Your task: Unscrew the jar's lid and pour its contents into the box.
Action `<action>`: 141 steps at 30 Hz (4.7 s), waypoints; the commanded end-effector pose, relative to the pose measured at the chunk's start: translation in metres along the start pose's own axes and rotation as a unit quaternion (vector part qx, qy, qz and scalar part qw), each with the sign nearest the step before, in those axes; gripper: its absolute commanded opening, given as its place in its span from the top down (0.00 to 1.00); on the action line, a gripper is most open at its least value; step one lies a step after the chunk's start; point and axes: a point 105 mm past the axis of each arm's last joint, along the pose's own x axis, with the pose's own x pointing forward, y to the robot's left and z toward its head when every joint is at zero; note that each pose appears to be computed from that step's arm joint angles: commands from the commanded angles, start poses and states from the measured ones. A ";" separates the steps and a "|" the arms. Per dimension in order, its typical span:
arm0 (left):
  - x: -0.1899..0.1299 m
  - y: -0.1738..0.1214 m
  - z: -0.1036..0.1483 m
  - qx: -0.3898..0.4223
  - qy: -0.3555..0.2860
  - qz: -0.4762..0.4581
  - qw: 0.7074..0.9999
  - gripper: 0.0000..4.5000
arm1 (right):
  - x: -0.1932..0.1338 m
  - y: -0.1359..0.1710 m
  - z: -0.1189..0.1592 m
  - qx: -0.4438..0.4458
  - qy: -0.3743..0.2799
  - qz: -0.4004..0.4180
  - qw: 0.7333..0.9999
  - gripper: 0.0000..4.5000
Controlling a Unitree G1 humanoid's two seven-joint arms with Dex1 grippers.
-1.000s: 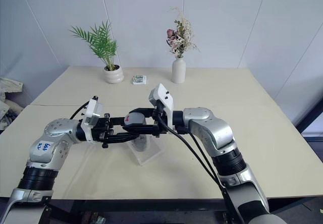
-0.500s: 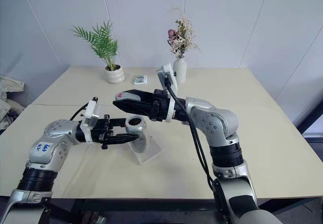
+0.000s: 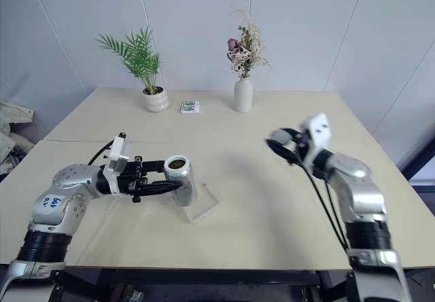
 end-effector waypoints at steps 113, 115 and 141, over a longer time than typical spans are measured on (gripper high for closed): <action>0.091 0.056 0.024 0.828 0.214 -0.125 0.503 0.48 | -0.016 0.078 0.066 -0.040 -0.113 0.237 0.964 0.01; 0.091 0.054 0.033 0.836 0.192 -0.116 0.500 0.48 | -0.016 0.077 0.067 -0.040 -0.113 0.238 0.964 0.01; -0.020 0.060 0.028 0.063 -0.009 0.296 0.953 0.48 | -0.027 0.089 0.061 -0.064 -0.070 0.270 0.958 0.01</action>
